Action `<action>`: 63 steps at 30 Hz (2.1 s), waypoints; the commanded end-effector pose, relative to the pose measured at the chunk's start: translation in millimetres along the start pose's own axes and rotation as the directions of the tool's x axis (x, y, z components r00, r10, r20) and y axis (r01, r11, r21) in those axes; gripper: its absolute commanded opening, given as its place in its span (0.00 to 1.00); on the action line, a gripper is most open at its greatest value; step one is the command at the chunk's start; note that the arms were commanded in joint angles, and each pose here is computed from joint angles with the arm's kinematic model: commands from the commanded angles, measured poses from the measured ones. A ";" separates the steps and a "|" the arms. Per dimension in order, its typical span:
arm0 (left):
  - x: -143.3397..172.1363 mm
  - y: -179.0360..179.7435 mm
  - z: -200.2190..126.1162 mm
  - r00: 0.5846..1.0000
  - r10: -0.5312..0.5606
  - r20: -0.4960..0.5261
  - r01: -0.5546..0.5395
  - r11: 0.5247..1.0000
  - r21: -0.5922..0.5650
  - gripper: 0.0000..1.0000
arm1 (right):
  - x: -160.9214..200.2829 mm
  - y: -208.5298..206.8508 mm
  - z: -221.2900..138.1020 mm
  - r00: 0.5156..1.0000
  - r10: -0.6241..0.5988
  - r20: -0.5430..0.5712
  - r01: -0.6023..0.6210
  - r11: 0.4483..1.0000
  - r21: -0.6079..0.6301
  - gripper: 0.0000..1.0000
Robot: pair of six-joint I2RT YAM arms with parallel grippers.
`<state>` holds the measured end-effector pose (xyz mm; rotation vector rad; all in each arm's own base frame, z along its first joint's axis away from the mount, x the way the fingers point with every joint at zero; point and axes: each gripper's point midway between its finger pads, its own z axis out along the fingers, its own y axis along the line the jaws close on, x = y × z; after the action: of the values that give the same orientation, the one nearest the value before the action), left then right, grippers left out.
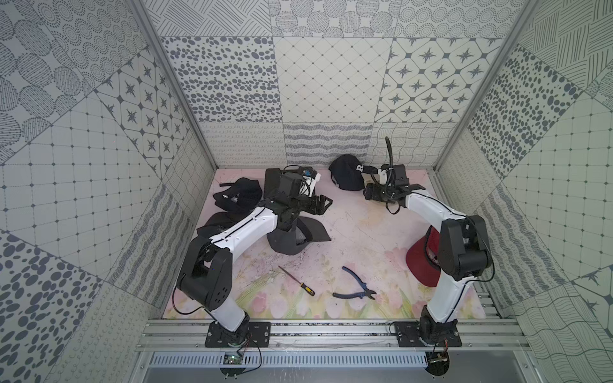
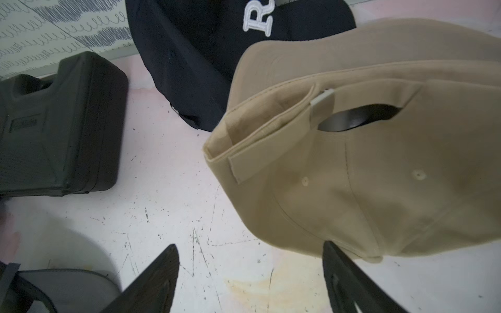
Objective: Open the adjustable buckle of the baseball cap
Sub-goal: Pick up the baseball cap from the center of the board.
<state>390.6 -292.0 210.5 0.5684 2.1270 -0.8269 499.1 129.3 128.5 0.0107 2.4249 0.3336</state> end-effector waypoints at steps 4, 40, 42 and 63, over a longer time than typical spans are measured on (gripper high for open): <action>-10.1 -10.8 4.4 0.999 0.032 0.018 -0.033 0.998 0.048 0.75 | -10.3 -13.7 28.3 0.999 -0.042 0.009 0.040 0.983 0.179 0.81; -37.6 -60.6 14.6 0.965 0.104 0.240 -0.174 0.940 0.292 0.80 | -21.2 92.4 -153.1 0.934 0.284 0.216 -0.144 0.853 -0.502 0.00; -38.9 -69.0 10.4 0.948 0.136 0.288 -0.224 0.927 0.301 0.80 | -25.9 95.7 -157.1 0.913 0.366 0.180 -0.221 0.814 -0.538 0.00; -44.4 -101.3 37.5 0.854 0.308 0.418 -0.434 0.866 0.249 0.80 | -28.7 109.5 -178.5 0.821 0.570 0.029 -0.421 0.639 -0.643 0.01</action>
<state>368.7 -383.5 239.5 0.8567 1.6399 -1.0598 406.3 186.2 271.9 0.4650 2.0278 1.2253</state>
